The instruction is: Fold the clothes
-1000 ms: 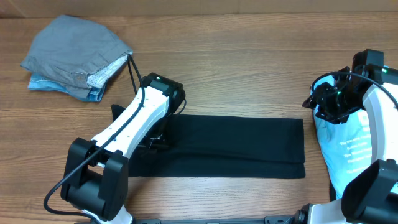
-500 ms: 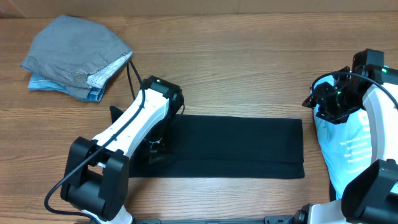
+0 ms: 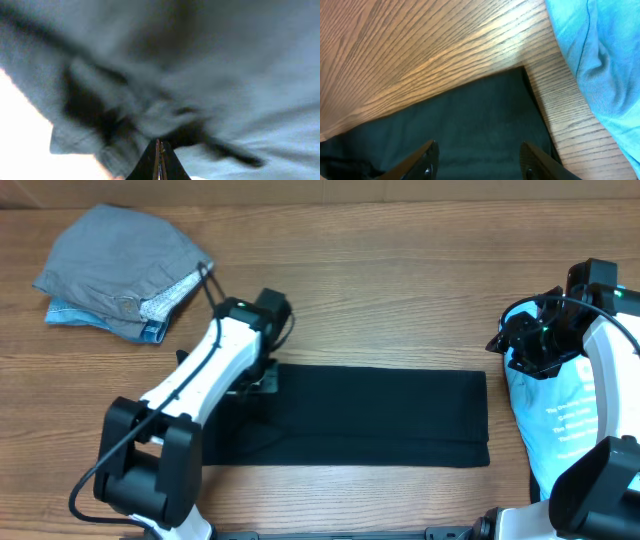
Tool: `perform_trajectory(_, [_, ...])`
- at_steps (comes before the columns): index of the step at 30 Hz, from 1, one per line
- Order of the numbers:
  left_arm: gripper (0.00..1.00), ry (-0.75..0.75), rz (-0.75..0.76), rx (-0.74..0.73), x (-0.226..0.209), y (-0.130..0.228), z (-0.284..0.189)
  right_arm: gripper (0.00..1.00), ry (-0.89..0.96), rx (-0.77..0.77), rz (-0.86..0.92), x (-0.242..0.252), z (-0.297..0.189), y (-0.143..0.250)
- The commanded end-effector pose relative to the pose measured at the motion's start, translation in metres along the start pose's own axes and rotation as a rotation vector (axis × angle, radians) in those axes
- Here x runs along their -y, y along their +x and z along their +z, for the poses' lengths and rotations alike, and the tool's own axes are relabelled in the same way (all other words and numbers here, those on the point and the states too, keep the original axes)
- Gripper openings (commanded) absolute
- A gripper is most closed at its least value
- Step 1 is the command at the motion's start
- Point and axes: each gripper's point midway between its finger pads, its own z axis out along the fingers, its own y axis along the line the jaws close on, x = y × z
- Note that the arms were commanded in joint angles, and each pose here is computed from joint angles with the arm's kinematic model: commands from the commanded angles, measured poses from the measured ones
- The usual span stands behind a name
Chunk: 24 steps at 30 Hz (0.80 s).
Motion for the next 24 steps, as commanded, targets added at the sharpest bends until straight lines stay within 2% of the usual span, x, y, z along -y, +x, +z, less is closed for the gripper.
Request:
perform_trajectory(1, [0.04, -0.024, -0.165, -0.131, -0.032, 0.017, 0.011, 0.55, -0.015, 0.035, -0.012, -0.005, -0.01, -0.005])
perform_trajectory(9, [0.04, 0.024, -0.171, -0.359, -0.06, 0.059, 0.004, 0.55, -0.015, 0.035, -0.012, -0.005, -0.01, -0.005])
perform_trajectory(11, [0.07, 0.086, -0.133, -0.309, -0.048, 0.053, -0.001, 0.55, -0.015, 0.037, -0.012, -0.005, -0.01, -0.006])
perform_trajectory(13, [0.16, 0.122, -0.111, -0.203, -0.039, 0.036, -0.005, 0.55, -0.016, 0.04, -0.013, -0.005, -0.01, -0.007])
perform_trajectory(16, [0.22, 0.144, -0.081, -0.113, -0.03, 0.021, -0.009, 0.55, -0.016, 0.04, -0.013, -0.005, -0.01, -0.007])
perform_trajectory(17, [0.33, 0.139, -0.055, -0.075, -0.025, 0.014, -0.008, 0.55, -0.016, 0.04, -0.014, -0.005, -0.01, -0.007])
perform_trajectory(19, [0.42, 0.138, -0.046, -0.049, -0.02, 0.009, -0.003, 0.56, -0.017, 0.043, -0.015, -0.005, -0.01, -0.007])
perform_trajectory(22, [0.42, 0.135, -0.046, -0.06, -0.019, 0.014, 0.011, 0.55, -0.017, 0.043, -0.015, -0.005, -0.01, -0.007])
perform_trajectory(24, [0.38, 0.13, -0.045, -0.079, -0.019, 0.02, 0.02, 0.56, -0.017, 0.043, -0.015, -0.005, -0.01, -0.007])
